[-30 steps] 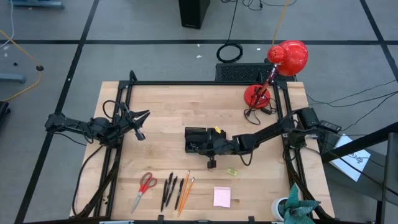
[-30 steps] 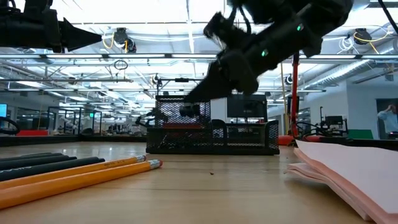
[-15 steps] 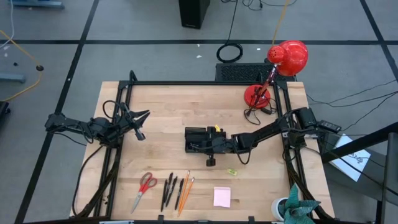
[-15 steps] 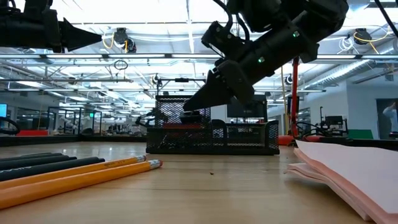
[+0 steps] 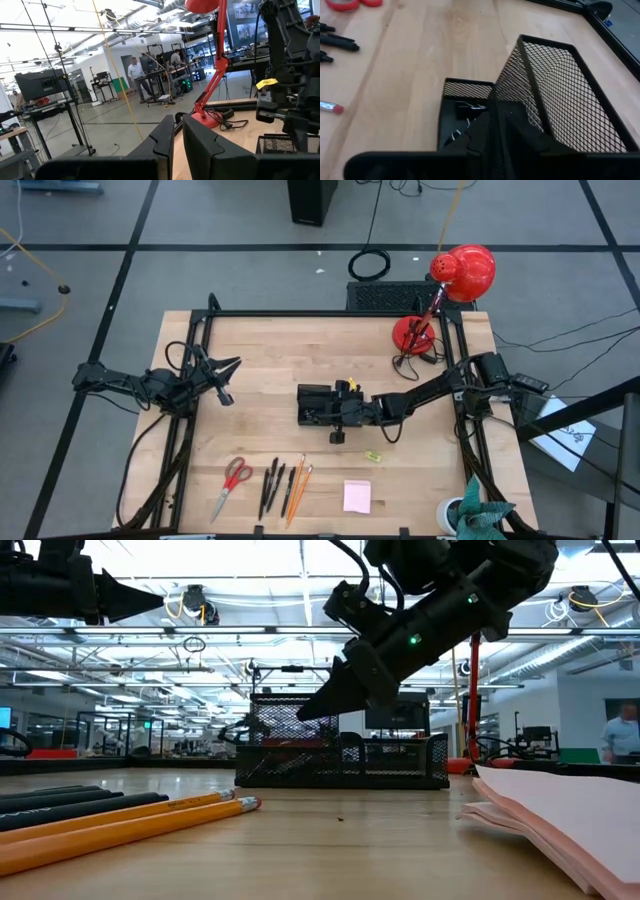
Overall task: Pick and place office supplies into organizer
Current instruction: Put the black binder clip into the black desk organizer, then put the yellow eraser into the black desk organizer
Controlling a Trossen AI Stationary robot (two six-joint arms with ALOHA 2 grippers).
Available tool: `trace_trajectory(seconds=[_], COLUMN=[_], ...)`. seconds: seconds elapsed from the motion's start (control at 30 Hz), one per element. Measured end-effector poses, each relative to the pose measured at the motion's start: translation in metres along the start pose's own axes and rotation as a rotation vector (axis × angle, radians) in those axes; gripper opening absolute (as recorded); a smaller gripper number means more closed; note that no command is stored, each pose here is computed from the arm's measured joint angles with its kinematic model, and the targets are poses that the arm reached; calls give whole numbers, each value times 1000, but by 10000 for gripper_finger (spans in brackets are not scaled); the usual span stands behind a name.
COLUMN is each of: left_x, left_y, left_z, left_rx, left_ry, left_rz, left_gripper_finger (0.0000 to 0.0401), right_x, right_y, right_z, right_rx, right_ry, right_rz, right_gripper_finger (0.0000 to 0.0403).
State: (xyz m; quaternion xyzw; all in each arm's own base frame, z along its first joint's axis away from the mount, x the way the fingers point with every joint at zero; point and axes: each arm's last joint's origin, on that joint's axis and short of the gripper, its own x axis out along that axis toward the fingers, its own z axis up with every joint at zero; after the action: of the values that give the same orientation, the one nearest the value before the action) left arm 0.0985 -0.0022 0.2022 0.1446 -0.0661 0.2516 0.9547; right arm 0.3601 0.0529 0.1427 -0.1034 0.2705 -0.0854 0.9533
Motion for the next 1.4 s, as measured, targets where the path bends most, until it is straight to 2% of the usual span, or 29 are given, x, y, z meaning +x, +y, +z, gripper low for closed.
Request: trace_trajectory(seconds=[0.1,0.27,0.43,0.57,0.7,0.83,1.0,1.1,1.4], left_x=[0,0,0,0,0,0,0,0,0], left_y=[0,0,0,0,0,0,0,0,-1], left_z=[0,0,0,-1,-1,-1,-1,-1,-3], left_rx=[0,0,0,-1,-20,-27,-24,-24,-8], left_ry=[0,0,2,5,5,5,5,5,24], left_rz=[0,0,-1,-2,-3,-3,-3,-3,-11], left_gripper_finger=[47,47,47,47,47,47,47,47,47], right_x=[-9,-47,-85,-105,-115,-120,-121,-120,-117], right_y=[6,26,59,82,90,89,90,90,87], right_z=[6,31,31,17,-2,-12,-20,-33,-65], right_rx=[14,15,23,60,100,201,307,380,575], right_ry=[-8,12,42,125,243,329,395,434,470], right_rz=[19,20,59,62,22,-23,7,19,39], right_gripper_finger=[81,115,132,132,136,146,165,180,217])
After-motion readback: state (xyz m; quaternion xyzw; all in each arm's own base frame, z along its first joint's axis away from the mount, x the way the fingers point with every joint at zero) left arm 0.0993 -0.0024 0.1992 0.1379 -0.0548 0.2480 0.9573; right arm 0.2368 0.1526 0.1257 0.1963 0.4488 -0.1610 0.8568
